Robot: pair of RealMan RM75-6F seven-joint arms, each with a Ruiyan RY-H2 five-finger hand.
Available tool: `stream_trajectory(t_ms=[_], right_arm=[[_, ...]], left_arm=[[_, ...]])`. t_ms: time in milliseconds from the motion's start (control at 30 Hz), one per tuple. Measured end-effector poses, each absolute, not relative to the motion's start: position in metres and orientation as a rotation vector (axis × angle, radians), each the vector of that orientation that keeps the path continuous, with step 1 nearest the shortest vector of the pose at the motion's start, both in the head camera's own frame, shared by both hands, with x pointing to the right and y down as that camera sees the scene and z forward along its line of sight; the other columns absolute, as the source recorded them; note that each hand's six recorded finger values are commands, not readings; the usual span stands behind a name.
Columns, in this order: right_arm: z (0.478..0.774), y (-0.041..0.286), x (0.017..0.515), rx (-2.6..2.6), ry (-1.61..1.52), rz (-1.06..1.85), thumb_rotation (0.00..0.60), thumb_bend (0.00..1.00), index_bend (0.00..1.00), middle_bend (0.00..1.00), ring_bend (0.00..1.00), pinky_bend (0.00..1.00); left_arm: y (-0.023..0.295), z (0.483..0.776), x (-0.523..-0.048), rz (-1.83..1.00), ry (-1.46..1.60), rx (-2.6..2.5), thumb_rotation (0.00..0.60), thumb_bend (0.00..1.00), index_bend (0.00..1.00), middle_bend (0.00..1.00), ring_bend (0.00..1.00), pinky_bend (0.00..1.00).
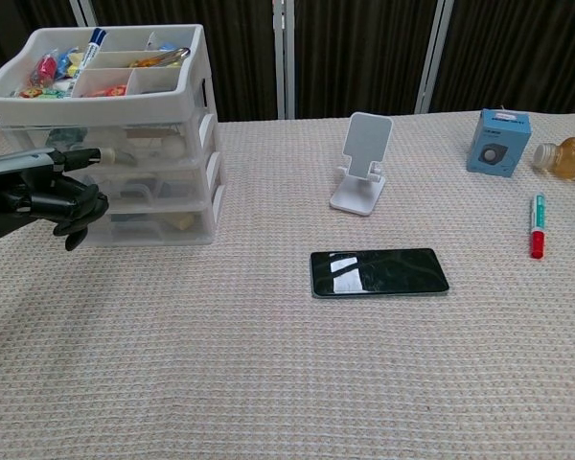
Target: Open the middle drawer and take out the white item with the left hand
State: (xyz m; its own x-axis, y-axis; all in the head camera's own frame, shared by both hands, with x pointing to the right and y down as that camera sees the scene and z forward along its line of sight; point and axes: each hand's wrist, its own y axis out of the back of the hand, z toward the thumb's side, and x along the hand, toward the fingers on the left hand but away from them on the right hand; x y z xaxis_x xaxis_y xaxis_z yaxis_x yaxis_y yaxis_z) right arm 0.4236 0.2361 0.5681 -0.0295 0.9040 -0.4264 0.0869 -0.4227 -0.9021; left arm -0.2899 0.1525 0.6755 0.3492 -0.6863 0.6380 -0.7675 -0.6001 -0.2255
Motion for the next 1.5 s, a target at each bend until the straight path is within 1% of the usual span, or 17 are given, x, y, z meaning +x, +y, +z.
stream_trajectory(t_ms=[800,1267,1500], right_arm=[[0.565,0.237,0.421,-1.571,-1.072,1.517,0.600,0.00,0.00,0.00,0.00,0.00],[0.563,0.238,0.420,-1.571,-1.077,1.508,0.600,0.00,0.00,0.00,0.00,0.00],[0.563,0.238,0.419,-1.575,-1.076,1.505,0.600,0.00,0.00,0.00,0.00,0.00]], left_arm=[[0.177,0.667,-0.298,1.070,-1.310,2.534,0.600,0.79,0.13,0.79,0.80,0.67],[0.191,0.655,-0.317,1.066,-1.356,2.537,0.600,0.79,0.14,0.79,0.80,0.67],[0.201,0.651,-0.319,1.146,-1.326,2.627,0.600,0.79,0.15,0.79,0.80,0.67]])
